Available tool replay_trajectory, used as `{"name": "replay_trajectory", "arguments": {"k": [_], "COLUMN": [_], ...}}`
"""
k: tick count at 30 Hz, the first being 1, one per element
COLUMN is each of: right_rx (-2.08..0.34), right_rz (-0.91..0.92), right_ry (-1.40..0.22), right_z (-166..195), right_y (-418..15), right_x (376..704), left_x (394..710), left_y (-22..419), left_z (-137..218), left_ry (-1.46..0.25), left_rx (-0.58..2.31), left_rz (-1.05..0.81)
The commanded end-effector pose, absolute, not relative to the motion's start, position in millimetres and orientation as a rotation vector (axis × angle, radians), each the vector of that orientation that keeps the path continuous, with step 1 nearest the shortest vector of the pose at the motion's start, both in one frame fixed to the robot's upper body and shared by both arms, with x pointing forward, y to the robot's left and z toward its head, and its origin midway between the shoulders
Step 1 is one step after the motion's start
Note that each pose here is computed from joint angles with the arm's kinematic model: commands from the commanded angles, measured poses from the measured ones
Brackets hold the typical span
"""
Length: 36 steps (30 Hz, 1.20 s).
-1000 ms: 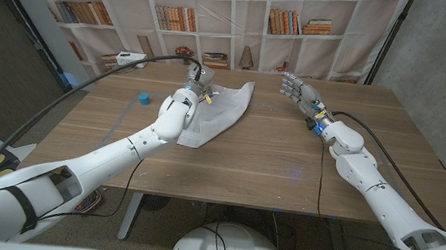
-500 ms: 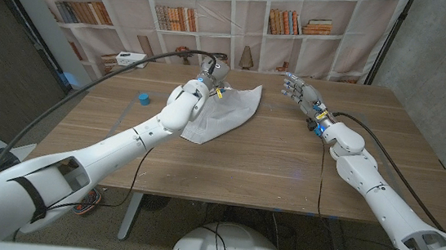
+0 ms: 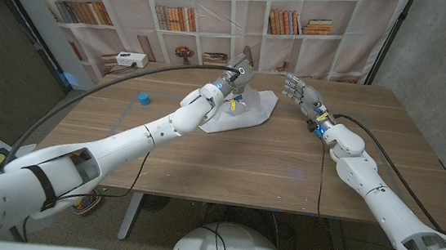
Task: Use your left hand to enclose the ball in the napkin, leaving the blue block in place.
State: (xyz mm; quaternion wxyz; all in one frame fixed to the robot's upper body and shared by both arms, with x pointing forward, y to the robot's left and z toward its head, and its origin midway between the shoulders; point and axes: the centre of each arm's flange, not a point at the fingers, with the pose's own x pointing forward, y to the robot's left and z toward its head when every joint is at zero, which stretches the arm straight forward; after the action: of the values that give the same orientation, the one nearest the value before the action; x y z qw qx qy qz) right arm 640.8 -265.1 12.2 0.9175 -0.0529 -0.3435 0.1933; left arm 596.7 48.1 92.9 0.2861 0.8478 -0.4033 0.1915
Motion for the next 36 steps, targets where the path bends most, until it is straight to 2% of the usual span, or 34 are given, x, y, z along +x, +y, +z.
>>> {"name": "replay_trajectory", "arguments": {"k": [1,8,14,24,30,36], "right_rx": [-0.104,-0.102,-0.091,-0.099,-0.112,-0.103], "right_rz": [0.392,0.393,0.382,0.373,0.371,0.366], "right_ry": [-0.719,-0.726,-0.724,-0.754,-0.772,-0.765], "right_z": [10,8,5,6,10,10], "right_y": [-267,-267,-270,-272,-272,-272], "right_x": [637,634,630,623,621,622], "left_x": [584,583,589,605,610,610], "left_y": [16,1,-3,-7,-7,-7], "left_z": [55,29,23,22,15,6], "left_ry": [-1.358,-1.464,-1.541,-1.627,-1.711,-1.698], "left_rx": [2.587,2.732,2.742,2.654,2.511,2.42], "left_rz": [0.381,0.234,0.31,0.372,0.315,0.213]}}
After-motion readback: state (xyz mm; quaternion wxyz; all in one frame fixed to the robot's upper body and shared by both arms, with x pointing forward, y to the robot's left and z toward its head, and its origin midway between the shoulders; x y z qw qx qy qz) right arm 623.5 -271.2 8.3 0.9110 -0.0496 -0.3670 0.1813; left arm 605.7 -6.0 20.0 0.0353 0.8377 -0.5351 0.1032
